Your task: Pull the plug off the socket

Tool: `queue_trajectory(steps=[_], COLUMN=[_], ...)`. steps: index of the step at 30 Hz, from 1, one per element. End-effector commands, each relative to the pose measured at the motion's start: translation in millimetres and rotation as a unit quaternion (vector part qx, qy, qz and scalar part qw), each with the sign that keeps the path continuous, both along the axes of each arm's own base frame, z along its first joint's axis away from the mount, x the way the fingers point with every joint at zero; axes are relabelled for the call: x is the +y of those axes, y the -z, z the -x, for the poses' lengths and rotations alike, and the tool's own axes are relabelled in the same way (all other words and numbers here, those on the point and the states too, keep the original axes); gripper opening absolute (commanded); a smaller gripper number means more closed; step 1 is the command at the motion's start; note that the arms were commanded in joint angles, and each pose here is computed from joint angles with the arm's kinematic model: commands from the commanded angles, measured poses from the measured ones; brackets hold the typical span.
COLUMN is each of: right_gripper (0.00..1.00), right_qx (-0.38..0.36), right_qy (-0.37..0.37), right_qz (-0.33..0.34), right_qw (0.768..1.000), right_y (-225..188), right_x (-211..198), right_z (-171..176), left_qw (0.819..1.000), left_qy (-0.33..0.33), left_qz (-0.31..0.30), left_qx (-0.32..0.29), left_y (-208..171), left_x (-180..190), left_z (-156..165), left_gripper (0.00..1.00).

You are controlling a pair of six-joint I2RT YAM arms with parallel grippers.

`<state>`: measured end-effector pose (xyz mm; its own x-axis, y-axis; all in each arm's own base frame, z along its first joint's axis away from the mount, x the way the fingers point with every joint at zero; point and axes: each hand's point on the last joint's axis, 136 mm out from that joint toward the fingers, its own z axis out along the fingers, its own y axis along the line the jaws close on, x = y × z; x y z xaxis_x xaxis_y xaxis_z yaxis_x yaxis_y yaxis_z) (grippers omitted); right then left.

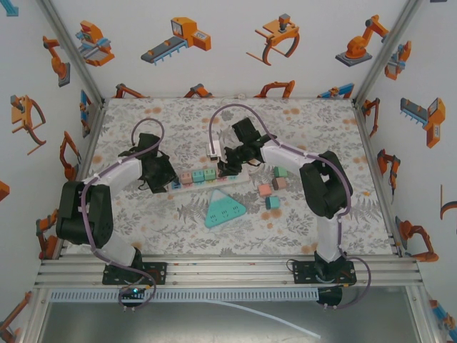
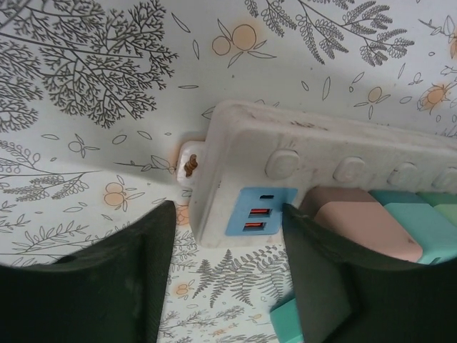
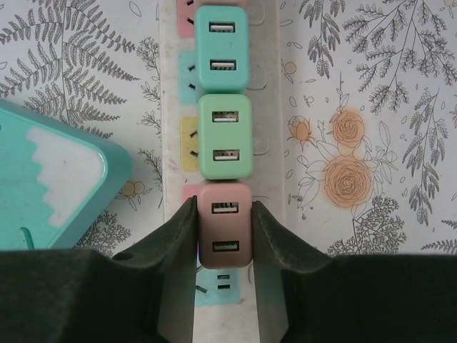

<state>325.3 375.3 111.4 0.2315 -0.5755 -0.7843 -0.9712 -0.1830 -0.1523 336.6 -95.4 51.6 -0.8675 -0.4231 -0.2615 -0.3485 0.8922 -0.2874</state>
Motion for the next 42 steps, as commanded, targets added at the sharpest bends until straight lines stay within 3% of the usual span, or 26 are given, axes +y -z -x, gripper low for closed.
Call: queue_trajectory(steps=[1, 8, 19, 26, 42], right_gripper=[0.28, 0.26, 0.17, 0.15, 0.14], right_qx=[-0.001, 0.0, 0.02, -0.028, -0.003], right_qy=[-0.01, -0.003, 0.035, -0.01, -0.01], right_qz=[-0.02, -0.024, -0.076, -0.033, -0.05], right_qw=[1.0, 1.0, 0.996, 0.999, 0.999], right_y=[-7, -11, -53, -49, -61], right_x=[9, 11, 22, 17, 20], right_z=[0, -2, -9, 11, 20], left_qw=[1.0, 0.999, 0.996, 0.996, 0.995], left_qy=[0.01, 0.01, 0.012, 0.011, 0.014], left_qz=[0.003, -0.029, -0.056, -0.061, -0.065], left_qx=[0.01, 0.037, 0.066, 0.067, 0.073], left_y=[3, 22, 43, 45, 52], left_x=[-2, 9, 17, 18, 16], left_z=[3, 15, 36, 39, 43], left_gripper=[0.5, 0.48, 0.49, 0.49, 0.49])
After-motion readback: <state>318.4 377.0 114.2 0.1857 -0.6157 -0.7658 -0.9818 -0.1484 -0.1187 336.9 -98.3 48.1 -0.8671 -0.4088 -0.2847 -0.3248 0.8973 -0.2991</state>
